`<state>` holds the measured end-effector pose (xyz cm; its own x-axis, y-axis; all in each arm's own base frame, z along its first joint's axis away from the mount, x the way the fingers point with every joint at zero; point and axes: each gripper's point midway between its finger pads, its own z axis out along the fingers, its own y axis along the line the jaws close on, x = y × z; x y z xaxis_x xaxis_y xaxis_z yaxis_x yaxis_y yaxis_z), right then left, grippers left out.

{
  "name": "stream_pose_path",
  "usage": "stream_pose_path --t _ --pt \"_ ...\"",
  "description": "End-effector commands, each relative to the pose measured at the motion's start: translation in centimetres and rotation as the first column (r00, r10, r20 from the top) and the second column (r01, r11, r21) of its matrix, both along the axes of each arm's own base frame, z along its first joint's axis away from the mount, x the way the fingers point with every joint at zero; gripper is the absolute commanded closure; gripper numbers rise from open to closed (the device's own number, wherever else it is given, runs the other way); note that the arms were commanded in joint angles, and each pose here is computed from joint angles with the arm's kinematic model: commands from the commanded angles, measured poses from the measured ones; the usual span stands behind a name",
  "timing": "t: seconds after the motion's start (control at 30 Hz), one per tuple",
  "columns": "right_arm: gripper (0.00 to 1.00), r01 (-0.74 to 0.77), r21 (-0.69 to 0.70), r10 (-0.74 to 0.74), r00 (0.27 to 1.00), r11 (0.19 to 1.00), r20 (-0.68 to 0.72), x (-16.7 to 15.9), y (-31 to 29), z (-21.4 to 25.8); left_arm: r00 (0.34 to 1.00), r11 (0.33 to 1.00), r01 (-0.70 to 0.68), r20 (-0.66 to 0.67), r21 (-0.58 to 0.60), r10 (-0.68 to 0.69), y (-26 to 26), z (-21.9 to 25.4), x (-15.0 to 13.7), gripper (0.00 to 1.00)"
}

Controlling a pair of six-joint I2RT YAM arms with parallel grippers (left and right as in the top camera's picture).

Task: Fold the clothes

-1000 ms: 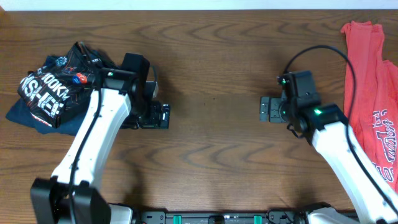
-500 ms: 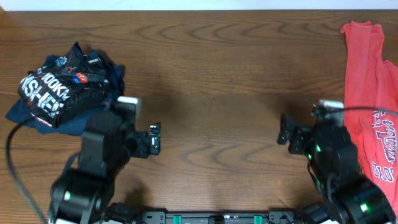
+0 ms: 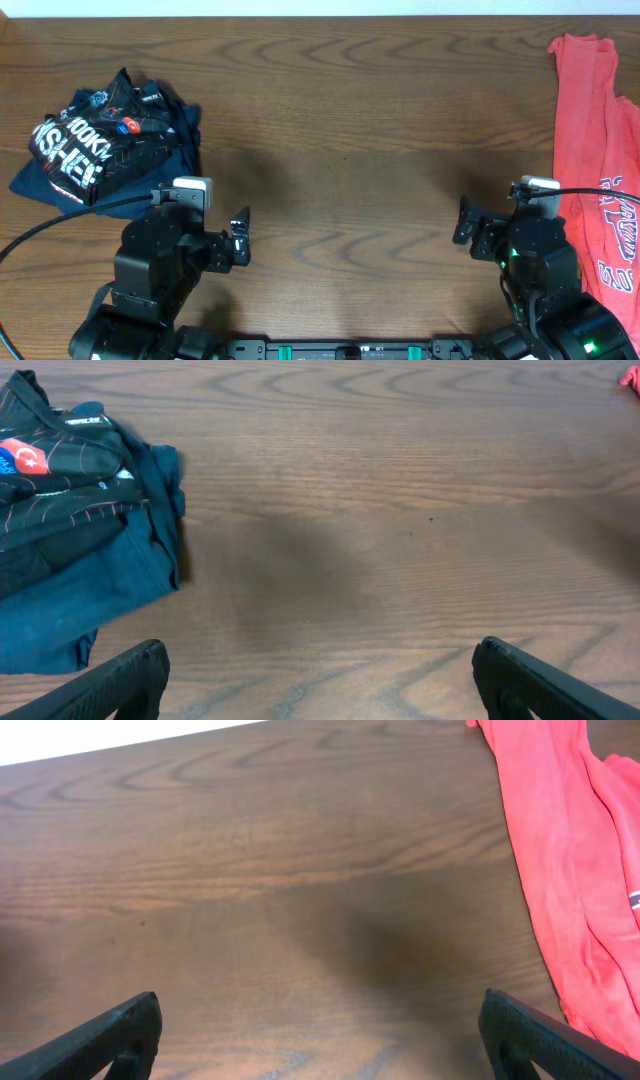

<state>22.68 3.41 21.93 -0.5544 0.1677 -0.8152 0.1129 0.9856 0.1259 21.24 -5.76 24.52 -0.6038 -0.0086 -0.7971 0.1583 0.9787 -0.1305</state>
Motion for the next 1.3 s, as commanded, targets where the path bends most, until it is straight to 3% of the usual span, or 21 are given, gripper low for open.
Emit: stream_pose_path --t 0.0,0.3,0.57,0.9,1.13,1.27 --pt "0.01 0.016 -0.006 -0.016 1.000 1.000 -0.010 -0.3 -0.2 -0.4 1.000 1.000 -0.017 -0.001 0.005 0.017 0.2 -0.1 0.1 0.02" --pt "0.01 0.033 -0.012 -0.033 0.999 0.999 -0.018 -0.5 -0.8 -0.5 1.000 1.000 -0.016 -0.001 0.005 0.016 0.2 -0.1 0.1 0.02" --pt "0.01 0.160 0.001 -0.160 0.987 0.987 0.000 -1.7 -4.2 -1.2 1.000 1.000 -0.016 -0.001 0.005 0.016 0.2 -0.1 0.1 0.02" --pt "0.01 -0.025 -0.022 0.030 0.953 0.999 0.302 -0.5 -2.8 -2.9 1.000 1.000 -0.016 -0.001 0.005 0.016 0.2 -0.1 0.1 0.02" --pt "0.01 -0.023 -0.006 0.023 0.852 1.000 0.524 1.1 -2.8 -2.9 1.000 1.000 -0.016 -0.001 0.005 0.016 0.2 -0.1 0.1 0.02" --pt "0.01 -0.057 -0.092 0.100 0.802 0.994 0.589 1.8 -2.1 -3.1 1.000 1.000 -0.016 -0.001 0.005 0.016 0.2 -0.1 0.1 0.02"
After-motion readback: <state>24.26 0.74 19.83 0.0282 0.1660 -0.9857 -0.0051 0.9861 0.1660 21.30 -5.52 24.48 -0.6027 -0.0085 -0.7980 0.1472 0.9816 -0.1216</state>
